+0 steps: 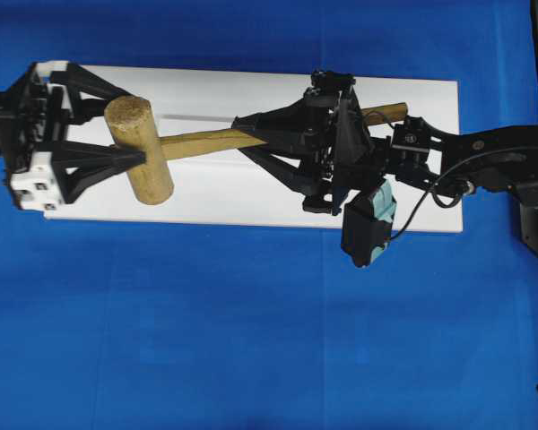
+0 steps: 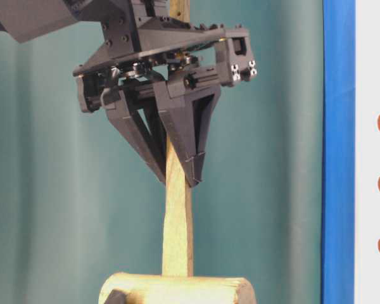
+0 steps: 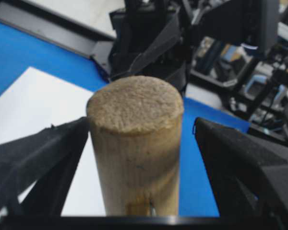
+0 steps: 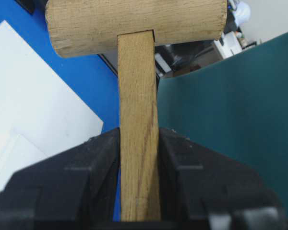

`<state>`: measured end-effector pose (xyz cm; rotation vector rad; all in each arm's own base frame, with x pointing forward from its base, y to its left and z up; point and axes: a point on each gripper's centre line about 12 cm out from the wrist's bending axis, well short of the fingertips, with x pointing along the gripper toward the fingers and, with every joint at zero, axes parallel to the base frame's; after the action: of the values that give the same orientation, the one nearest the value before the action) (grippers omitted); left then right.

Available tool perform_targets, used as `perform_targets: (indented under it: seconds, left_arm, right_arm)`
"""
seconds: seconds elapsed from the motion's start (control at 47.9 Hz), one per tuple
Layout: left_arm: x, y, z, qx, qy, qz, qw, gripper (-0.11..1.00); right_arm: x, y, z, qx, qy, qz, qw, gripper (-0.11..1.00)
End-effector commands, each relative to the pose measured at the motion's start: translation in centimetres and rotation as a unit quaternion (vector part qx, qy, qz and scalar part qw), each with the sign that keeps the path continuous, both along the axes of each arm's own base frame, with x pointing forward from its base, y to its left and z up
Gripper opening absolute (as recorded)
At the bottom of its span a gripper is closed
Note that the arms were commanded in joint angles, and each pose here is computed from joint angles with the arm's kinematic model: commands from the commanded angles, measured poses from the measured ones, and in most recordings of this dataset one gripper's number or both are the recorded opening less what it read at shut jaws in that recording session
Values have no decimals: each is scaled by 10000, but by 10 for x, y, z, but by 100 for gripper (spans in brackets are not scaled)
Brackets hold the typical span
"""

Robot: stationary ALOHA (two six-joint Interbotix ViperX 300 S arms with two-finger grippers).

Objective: Hit the mark with a hammer.
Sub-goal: 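Grasp the mallet head with the left gripper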

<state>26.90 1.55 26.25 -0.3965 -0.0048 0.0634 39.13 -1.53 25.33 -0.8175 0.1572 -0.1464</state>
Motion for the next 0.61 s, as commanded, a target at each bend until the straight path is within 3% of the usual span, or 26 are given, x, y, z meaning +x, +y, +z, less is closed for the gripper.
perform_targets:
  seconds: [0.0,0.23,0.397,0.585]
  left_arm:
    - [7,0,11,-13,-162,-11,9999,94]
    - [6,1,12,-89,-175,11,9998,88]
    - [9,-1,7,-316,-4,-22,9995,47]
    - [10,-2,4,-362,140,-34,9992,46]
  right_arm:
    - [0,-1,22,17,-335,-26,9994,10]
    - [1,0,21,33,-265,-5,9996,10]
    - [1,-2,21,46,-246,-18,9997,10]
    - [2,-3,23,62,-272,-26,9996,10]
